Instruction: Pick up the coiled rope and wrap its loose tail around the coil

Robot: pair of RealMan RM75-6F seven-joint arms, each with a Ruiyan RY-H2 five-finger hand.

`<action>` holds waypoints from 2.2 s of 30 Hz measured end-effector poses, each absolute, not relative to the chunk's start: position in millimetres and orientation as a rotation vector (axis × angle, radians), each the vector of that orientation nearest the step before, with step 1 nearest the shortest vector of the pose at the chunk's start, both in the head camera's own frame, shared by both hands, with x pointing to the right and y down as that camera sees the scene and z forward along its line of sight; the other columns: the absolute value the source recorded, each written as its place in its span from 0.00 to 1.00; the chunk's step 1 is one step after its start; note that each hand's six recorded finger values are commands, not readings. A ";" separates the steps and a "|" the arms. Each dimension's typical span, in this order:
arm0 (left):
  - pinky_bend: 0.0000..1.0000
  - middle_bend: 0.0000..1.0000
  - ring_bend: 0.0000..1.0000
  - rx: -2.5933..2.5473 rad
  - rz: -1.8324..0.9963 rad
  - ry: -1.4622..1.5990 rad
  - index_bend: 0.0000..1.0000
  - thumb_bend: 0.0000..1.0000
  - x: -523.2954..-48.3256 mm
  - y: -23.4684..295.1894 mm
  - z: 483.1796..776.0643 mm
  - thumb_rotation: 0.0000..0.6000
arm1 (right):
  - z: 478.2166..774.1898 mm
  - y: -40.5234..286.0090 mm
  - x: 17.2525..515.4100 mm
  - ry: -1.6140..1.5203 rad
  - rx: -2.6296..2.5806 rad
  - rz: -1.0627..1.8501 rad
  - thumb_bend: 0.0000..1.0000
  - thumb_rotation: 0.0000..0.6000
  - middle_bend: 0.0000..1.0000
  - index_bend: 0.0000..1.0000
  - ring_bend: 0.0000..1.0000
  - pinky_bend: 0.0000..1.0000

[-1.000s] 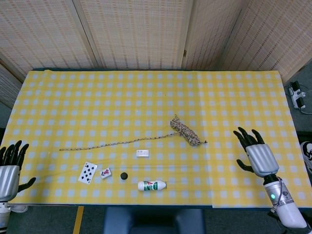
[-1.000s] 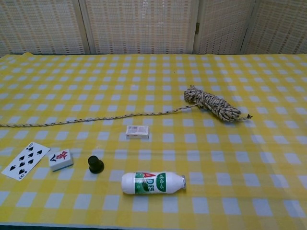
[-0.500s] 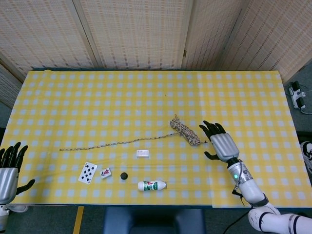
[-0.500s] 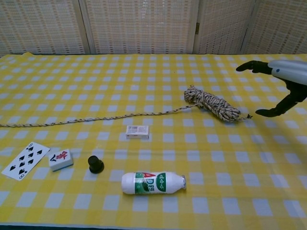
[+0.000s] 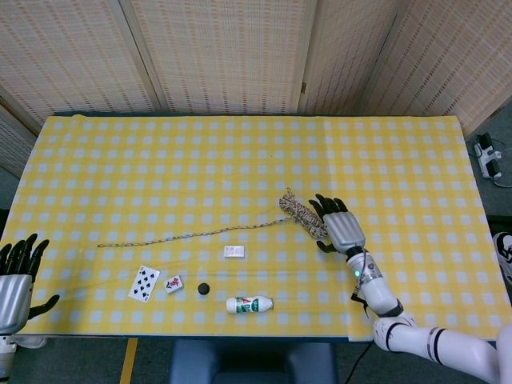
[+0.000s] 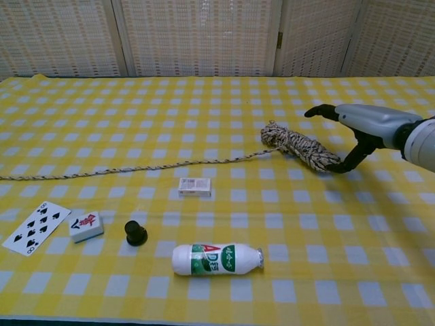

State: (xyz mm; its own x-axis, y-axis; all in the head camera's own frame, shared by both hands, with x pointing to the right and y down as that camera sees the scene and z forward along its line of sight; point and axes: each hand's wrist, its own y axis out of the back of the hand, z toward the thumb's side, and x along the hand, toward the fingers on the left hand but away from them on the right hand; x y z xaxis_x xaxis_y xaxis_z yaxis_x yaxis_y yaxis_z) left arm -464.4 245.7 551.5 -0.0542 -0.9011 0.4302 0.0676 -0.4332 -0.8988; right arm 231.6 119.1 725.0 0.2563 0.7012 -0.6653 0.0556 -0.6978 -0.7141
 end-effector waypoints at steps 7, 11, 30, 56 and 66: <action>0.00 0.02 0.04 -1.453 -1.611 0.927 0.13 0.13 -466.7 245.0 555.7 1.00 | 741.2 101.8 233.8 -0.702 -1.905 1.516 0.32 1.00 0.00 0.00 0.01 0.01; 0.00 0.02 0.04 -1.458 -1.614 0.920 0.14 0.13 -466.0 244.2 558.2 1.00 | 748.0 88.8 242.4 -0.717 -1.866 1.549 0.32 1.00 0.00 0.00 0.01 0.01; 0.00 0.02 0.04 -1.466 -1.620 0.917 0.16 0.13 -465.6 243.7 560.7 1.00 | 742.0 82.7 232.6 -0.625 -1.972 1.492 0.32 1.00 0.11 0.02 0.15 0.04; 0.00 0.02 0.04 -1.482 -1.638 0.920 0.17 0.13 -469.4 245.7 568.5 1.00 | 760.4 74.4 210.0 -0.566 -1.887 1.466 0.32 1.00 0.38 0.42 0.41 0.34; 0.00 0.03 0.05 -1.511 -1.570 0.912 0.19 0.13 -457.4 230.7 569.9 1.00 | 760.5 75.0 212.6 -0.555 -1.876 1.468 0.47 1.00 0.47 0.54 0.53 0.47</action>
State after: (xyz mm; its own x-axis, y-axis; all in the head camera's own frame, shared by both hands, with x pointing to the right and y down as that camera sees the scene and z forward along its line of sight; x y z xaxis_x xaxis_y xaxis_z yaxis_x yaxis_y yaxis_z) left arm -457.4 230.7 569.9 -0.0111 -0.8897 0.4564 0.0445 -0.4564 -0.8887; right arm 212.6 75.0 760.5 0.2724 0.6922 -0.6683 -0.0767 -0.6767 -0.7322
